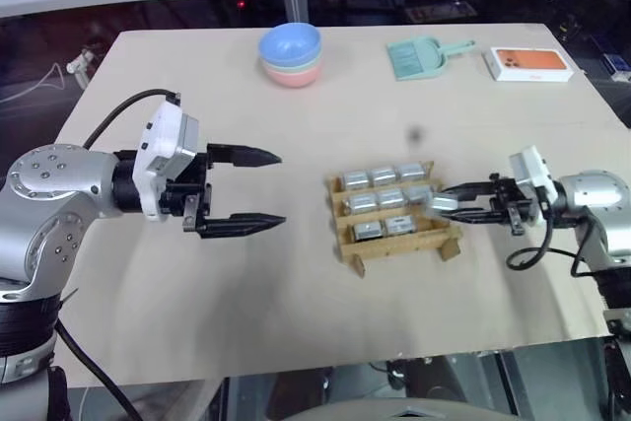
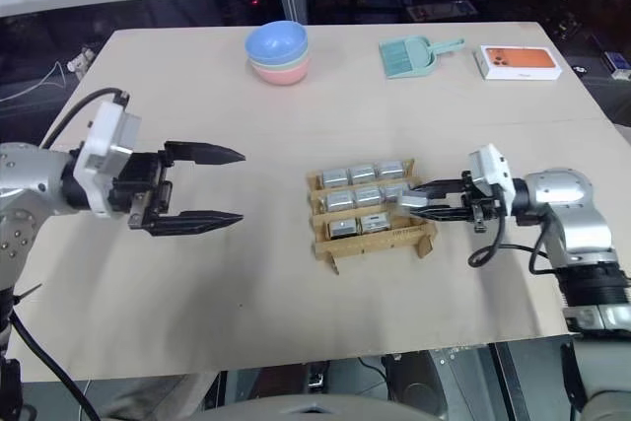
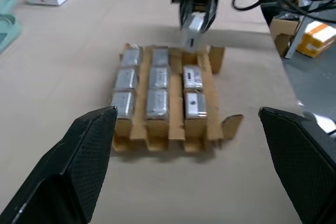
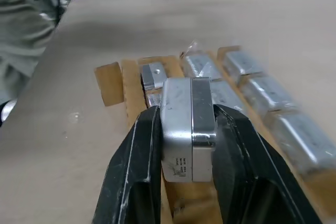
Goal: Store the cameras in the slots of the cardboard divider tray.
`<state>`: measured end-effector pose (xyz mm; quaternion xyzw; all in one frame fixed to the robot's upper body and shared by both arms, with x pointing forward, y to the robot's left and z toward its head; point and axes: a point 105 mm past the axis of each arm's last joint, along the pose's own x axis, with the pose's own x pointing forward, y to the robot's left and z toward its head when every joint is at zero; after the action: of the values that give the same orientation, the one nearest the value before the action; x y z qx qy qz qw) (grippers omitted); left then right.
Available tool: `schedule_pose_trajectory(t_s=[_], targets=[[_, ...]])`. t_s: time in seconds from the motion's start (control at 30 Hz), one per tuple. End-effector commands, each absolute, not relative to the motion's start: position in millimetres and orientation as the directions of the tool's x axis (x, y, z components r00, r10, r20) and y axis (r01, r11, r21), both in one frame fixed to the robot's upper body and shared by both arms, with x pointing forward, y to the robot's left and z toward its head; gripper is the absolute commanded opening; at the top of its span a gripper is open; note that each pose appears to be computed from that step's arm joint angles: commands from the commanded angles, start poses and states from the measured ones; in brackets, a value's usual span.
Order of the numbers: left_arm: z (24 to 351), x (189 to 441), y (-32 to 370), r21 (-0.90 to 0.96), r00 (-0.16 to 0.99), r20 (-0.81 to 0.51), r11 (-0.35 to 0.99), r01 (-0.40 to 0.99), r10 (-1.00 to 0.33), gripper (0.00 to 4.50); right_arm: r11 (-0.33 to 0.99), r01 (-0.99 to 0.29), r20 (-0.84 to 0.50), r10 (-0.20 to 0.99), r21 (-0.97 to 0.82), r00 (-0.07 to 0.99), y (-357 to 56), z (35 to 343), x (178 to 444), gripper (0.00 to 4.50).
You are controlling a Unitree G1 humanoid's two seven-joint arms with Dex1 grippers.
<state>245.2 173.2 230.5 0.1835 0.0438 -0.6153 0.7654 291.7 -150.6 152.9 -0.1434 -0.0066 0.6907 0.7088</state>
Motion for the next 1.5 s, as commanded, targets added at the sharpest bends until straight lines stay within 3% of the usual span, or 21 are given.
schedule_pose_trajectory(t_s=[0.03, 0.27, 0.47, 0.53, 0.7, 0.77, 0.9, 1.1, 1.27, 1.5], targets=[[241.7, 239.1, 172.2, 0.278, 0.241, -0.287, 0.160, 0.947, -0.927, 4.50, -0.072, -0.968, -0.242, 0.970, -0.239, -0.013, -153.9, 150.6, 288.3, 0.78], [242.0, 238.3, 171.1, 0.282, 0.246, -0.287, 0.164, 0.945, -0.926, 4.50, -0.111, -0.970, -0.333, 0.942, -0.218, -0.033, -158.4, 131.8, 290.0, 0.78], [240.6, 239.0, 171.9, 0.284, 0.254, -0.296, 0.169, 0.944, -0.921, 4.50, -0.098, -0.961, -0.327, 0.945, -0.260, -0.008, -150.9, 133.1, 302.9, 0.78], [240.6, 238.7, 171.6, 0.284, 0.253, -0.297, 0.168, 0.944, -0.921, 4.50, -0.109, -0.958, -0.349, 0.937, -0.264, -0.011, -151.4, 130.2, 304.0, 1.82], [240.9, 238.6, 171.7, 0.285, 0.256, -0.300, 0.170, 0.943, -0.919, 4.50, -0.121, -0.967, -0.370, 0.928, -0.226, -0.029, -154.9, 125.5, 300.0, 3.96], [241.1, 239.2, 172.2, 0.286, 0.259, -0.300, 0.173, 0.943, -0.918, 4.50, -0.121, -0.965, -0.369, 0.929, -0.234, -0.027, -155.6, 125.5, 299.8, 4.46], [240.7, 238.3, 172.3, 0.281, 0.261, -0.301, 0.176, 0.943, -0.917, 4.50, -0.074, -0.956, -0.288, 0.958, -0.283, 0.011, -155.3, 140.8, 303.9, 4.46], [226.0, 235.1, 174.3, 0.236, 0.311, -0.298, 0.246, 0.940, -0.902, 4.50, 0.048, -0.970, -0.203, 0.974, -0.237, 0.098, -183.3, 151.9, 289.4, 4.46], [183.9, 235.5, 179.9, 0.078, 0.473, -0.240, 0.468, 0.880, -0.848, 4.50, 0.238, -0.955, -0.162, 0.950, -0.177, 0.267, -216.8, 144.8, 267.0, 4.46], [123.2, 222.3, 190.5, 0.020, 0.624, -0.240, 0.638, 0.769, -0.744, 4.50, 0.459, -0.888, -0.166, 0.873, -0.042, 0.459, -252.1, 114.1, 248.1, 4.46]])
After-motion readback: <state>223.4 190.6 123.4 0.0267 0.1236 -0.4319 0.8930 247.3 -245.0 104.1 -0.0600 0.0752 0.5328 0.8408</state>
